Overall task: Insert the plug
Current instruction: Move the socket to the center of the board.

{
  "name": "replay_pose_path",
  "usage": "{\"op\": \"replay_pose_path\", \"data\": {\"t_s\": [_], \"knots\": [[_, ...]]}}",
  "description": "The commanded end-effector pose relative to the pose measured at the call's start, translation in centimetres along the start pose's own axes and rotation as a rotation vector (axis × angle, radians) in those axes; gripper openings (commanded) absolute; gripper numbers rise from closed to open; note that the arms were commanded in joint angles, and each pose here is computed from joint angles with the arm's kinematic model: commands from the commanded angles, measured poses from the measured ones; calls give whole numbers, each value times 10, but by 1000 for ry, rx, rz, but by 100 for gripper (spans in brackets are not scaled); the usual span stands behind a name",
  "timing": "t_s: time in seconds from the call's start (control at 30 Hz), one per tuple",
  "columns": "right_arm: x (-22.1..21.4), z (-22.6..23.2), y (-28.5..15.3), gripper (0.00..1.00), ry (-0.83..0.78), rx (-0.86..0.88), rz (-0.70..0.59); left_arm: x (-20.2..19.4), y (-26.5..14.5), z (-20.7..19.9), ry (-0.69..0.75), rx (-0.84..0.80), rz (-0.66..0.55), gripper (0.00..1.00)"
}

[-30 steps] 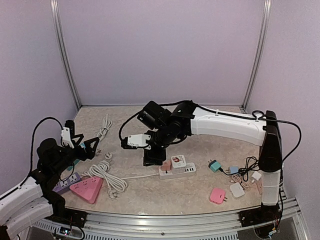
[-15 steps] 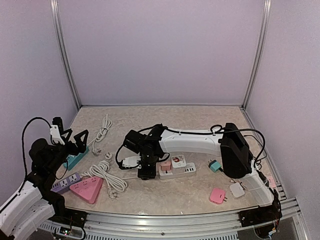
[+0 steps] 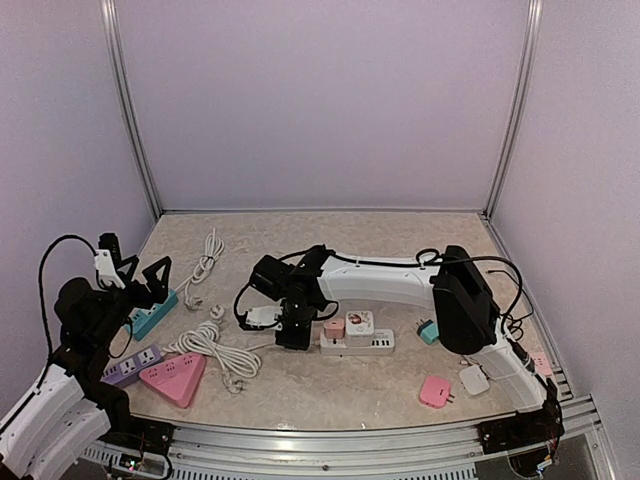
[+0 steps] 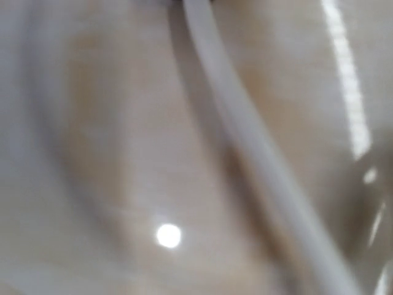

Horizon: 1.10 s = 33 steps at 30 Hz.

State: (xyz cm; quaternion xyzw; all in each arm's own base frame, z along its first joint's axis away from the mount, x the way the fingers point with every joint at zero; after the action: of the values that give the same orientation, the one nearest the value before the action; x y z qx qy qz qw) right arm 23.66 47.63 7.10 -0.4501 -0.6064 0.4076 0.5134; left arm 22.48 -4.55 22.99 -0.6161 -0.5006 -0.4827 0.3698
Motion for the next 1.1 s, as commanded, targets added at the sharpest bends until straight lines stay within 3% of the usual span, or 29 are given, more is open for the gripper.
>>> {"op": "replay_pose_path", "data": {"t_s": [0.0,0.3,0.6,0.77,0.93,1.07], "knots": [[-40,-48,7,0,158,-73,78,-4,-1,5,11,17,2,99],[-120,-163,6,0,505,-290,107,-4,-1,5,11,14,3,99],[-254,-273,-3,0,977,-449,92,-1,-2,9,15,32,-9,99],[-339,-305,-18,0,1231,-530,108,0,-3,10,17,35,-14,99],[-410,-317,-43,0,1526,-520,34,2,-3,12,21,45,-19,99],[-439,-316,-59,0,1596,-543,31,3,-4,13,20,47,-28,99]]}}
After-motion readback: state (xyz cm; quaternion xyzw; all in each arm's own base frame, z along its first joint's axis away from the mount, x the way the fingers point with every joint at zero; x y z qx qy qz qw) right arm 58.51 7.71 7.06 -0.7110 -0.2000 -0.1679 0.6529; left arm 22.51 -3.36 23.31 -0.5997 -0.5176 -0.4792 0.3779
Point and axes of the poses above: each gripper's point midway between its finger pads, its own y axis out along the fingers, its own z axis along the line the jaws close on, x = y × z, the point moved 5 cm from there along -y, back along the fingers, and after that the axes turned 5 degrees about -y, right-handed, at the moved point
